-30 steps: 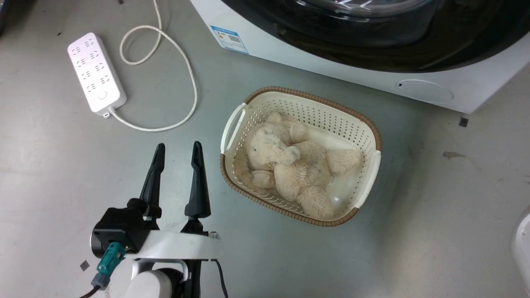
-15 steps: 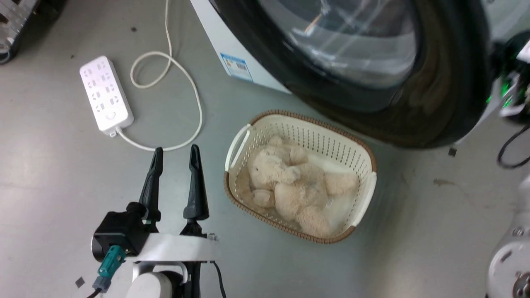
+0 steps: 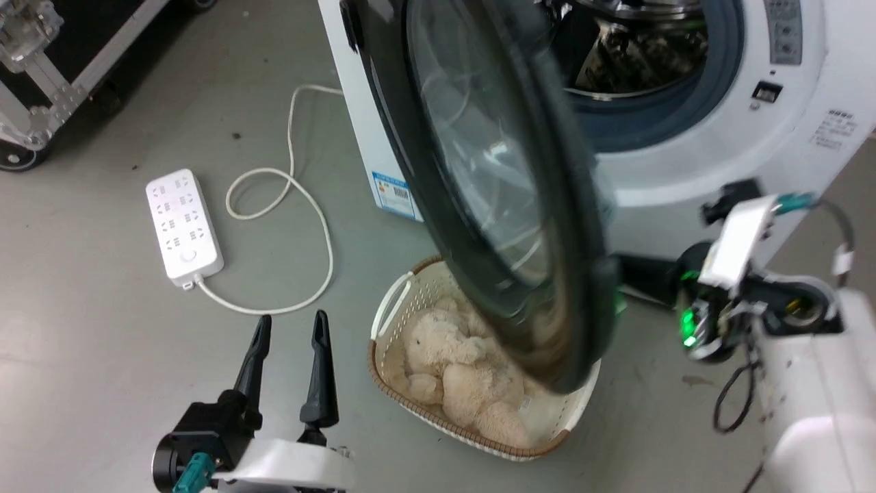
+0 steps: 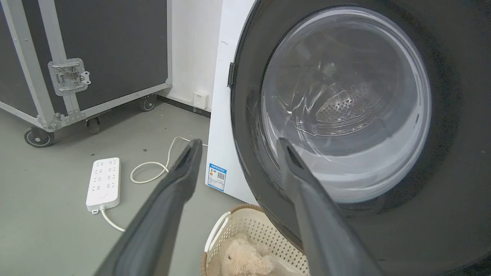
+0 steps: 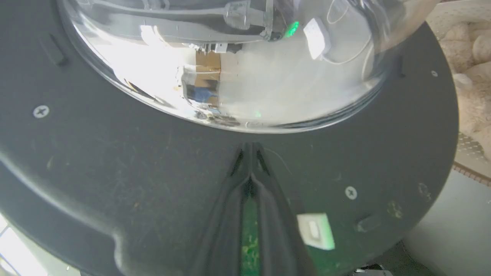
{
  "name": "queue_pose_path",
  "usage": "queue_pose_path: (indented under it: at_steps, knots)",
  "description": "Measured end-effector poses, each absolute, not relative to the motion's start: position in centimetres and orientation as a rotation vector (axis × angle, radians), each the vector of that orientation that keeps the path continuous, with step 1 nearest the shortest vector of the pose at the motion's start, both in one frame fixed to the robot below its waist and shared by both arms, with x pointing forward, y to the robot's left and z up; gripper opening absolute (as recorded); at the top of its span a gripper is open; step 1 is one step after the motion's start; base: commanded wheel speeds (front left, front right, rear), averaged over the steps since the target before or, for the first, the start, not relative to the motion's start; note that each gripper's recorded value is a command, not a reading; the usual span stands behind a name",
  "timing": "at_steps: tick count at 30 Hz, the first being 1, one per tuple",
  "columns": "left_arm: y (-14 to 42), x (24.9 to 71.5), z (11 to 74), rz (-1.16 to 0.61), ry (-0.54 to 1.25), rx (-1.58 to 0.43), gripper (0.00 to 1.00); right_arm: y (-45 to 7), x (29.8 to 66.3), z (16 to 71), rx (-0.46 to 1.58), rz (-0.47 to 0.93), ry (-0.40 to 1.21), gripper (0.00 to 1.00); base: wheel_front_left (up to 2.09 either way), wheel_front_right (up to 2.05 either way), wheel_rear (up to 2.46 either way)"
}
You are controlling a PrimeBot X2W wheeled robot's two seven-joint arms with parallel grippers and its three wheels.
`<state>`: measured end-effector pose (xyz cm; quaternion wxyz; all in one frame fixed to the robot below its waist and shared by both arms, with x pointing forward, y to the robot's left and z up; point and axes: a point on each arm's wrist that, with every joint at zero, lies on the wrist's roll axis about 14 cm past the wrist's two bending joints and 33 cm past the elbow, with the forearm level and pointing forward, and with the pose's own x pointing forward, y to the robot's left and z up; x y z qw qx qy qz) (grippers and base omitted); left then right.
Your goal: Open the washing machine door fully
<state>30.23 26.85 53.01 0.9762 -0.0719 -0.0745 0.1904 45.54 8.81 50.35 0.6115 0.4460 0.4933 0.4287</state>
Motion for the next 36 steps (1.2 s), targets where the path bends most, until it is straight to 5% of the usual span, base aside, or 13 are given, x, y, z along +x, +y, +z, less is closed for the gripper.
queue_pose_path:
  at_steps: [10,15,16,17,22,29,32,36]
  knots:
    - [26.4,28.8,52.1,0.371,-0.128,-0.168,1.0,12.9,37.9,49.4,0.966,1.148,1.24,0.0,0.0,0.0,0.0]
    - [26.0,28.7,51.6,0.356,-0.116,-0.184,1.0,13.8,37.2,49.4,0.964,1.149,1.206,0.0,0.0,0.0,0.0]
    - [26.0,28.7,51.5,0.355,-0.114,-0.187,1.0,13.7,37.6,49.6,0.969,1.135,1.18,0.17,0.0,0.0,0.0]
    - [25.9,28.8,51.5,0.352,-0.115,-0.193,1.0,13.6,37.9,49.7,0.978,1.123,1.16,1.0,0.0,0.0,0.0]
    - [25.5,29.4,51.7,0.322,-0.126,-0.209,1.0,11.4,41.0,51.3,0.988,1.033,0.973,1.0,0.0,0.0,0.0]
    - [25.8,30.1,52.3,0.302,-0.153,-0.231,1.0,0.8,47.8,56.7,0.73,0.725,0.335,1.0,0.0,0.0,0.0]
    - [25.8,30.4,52.5,0.287,-0.166,-0.235,1.0,-3.6,48.0,58.2,0.672,0.604,0.145,1.0,0.0,0.0,0.0]
    - [25.7,31.0,52.8,0.262,-0.176,-0.239,1.0,-9.0,46.9,59.3,0.346,0.5,-0.081,1.0,0.0,0.0,0.0]
